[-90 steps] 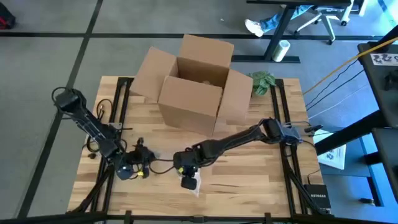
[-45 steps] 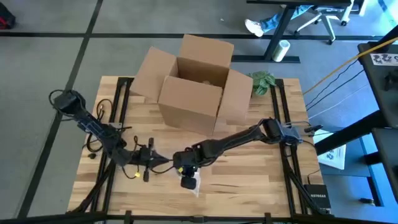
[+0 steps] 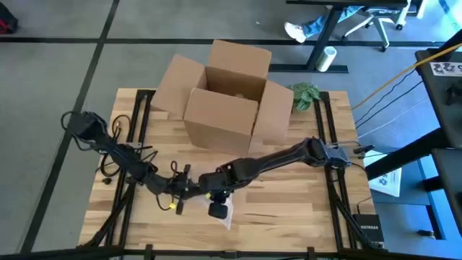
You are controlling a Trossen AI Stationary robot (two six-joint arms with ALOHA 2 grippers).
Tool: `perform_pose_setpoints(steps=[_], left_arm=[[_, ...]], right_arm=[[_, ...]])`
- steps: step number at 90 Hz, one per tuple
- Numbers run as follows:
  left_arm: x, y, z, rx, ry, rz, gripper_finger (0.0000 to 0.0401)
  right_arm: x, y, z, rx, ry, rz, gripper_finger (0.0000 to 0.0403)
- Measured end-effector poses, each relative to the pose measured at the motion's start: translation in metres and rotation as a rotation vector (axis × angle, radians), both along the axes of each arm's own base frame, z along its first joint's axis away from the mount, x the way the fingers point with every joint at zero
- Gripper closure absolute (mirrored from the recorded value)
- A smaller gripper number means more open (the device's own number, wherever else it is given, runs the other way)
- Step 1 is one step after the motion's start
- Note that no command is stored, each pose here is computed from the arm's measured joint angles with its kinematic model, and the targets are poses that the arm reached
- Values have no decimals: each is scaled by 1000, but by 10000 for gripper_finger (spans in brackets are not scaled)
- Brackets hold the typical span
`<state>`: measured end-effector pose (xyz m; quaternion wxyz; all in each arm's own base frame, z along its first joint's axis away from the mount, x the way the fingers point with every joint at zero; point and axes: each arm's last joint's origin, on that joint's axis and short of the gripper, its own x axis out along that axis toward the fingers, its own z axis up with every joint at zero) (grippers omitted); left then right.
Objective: Wrap mug
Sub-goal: Wrap the yellow mug with the bubble wrap
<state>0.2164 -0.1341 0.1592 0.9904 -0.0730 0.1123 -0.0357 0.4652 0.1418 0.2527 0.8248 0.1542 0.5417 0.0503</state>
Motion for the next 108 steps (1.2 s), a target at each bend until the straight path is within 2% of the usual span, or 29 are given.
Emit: perform_pose_setpoints(steps=[10,19,27,37,52,76,92,108], left_arm=[[4,0,-1,-5,7,-4,401],[7,0,0,-7,7,-19,401],[10,-1,4,-13,-5,-28,401],[12,-2,7,-10,-14,-30,401],[14,-4,10,-3,-24,-33,401],[10,-10,11,-3,-29,-60,401],[-2,-21,21,0,-57,-115,401],[-24,-27,32,37,-33,-70,401]], right_arm=[[-5,-4,21,-101,-6,-62,403],[-3,-5,34,-198,-91,-89,403],[0,-5,34,-227,-130,-95,403],[3,-5,21,-236,-135,-83,403],[8,-3,-3,-198,-142,-56,403],[1,-2,-47,-111,-26,-59,403],[0,0,-64,-69,-26,-63,403],[0,1,-68,-50,-28,-55,403]])
